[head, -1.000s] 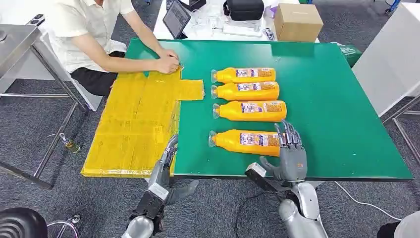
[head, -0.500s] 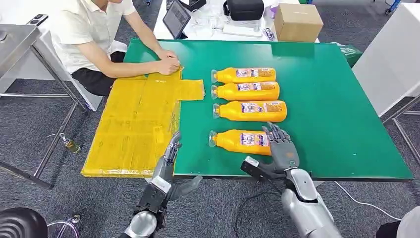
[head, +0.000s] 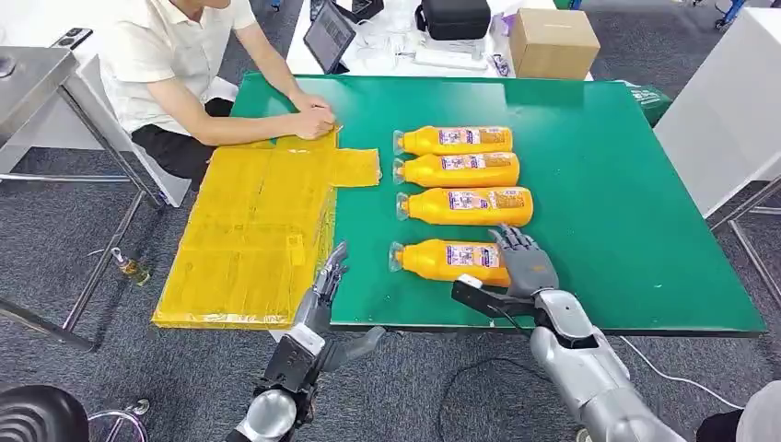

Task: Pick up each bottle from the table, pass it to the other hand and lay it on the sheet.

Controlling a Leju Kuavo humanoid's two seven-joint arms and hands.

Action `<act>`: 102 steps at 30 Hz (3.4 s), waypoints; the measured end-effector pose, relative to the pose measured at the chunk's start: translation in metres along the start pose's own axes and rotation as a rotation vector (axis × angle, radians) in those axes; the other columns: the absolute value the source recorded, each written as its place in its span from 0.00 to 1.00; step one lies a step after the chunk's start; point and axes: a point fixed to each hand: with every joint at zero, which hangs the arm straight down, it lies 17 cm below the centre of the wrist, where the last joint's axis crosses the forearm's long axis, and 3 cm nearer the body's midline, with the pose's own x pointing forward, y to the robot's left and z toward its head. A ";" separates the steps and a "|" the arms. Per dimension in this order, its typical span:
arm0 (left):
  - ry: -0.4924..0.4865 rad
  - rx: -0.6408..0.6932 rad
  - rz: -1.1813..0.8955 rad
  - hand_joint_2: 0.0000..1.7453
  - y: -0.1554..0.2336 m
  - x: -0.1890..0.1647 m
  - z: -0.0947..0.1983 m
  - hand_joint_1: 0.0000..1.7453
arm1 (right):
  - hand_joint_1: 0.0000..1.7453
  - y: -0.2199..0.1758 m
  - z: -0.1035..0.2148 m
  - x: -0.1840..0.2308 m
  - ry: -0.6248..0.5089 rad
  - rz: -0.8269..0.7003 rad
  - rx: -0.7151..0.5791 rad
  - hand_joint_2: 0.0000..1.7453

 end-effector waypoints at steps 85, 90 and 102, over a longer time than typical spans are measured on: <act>0.261 0.110 0.440 1.00 0.013 -0.062 -0.013 0.00 | 1.00 -0.067 0.046 0.322 -0.620 -0.880 0.022 1.00; 0.239 0.116 0.464 1.00 0.012 -0.057 -0.014 0.12 | 1.00 -0.066 0.049 0.327 -0.634 -0.886 0.033 1.00; 0.173 0.229 0.594 1.00 0.038 -0.033 -0.007 1.00 | 0.00 -0.048 0.057 0.338 -0.652 -0.819 0.064 1.00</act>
